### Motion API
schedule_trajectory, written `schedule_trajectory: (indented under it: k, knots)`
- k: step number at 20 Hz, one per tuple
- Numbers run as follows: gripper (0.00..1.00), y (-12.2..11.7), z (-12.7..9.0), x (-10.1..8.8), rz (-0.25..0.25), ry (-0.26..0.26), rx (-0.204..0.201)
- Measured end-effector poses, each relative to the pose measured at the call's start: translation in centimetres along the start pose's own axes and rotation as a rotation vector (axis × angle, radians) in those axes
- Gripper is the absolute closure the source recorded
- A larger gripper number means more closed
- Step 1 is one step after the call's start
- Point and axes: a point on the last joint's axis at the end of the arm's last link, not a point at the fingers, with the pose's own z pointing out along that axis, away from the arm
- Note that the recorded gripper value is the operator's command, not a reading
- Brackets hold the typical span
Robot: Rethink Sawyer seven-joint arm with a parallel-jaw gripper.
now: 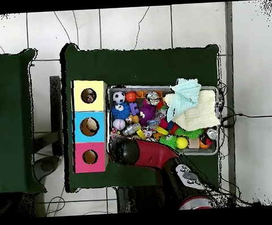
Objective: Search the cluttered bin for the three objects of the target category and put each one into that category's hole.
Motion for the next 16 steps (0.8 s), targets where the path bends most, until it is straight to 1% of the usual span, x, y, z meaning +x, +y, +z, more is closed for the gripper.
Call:
schedule_trajectory:
  k: [7,16]
  knots:
    - [1.0,1.5,-1.2,-0.5,0.011,0.025,-0.006]
    - [1.0,4.9,-2.6,-1.1,0.032,0.078,-0.016]
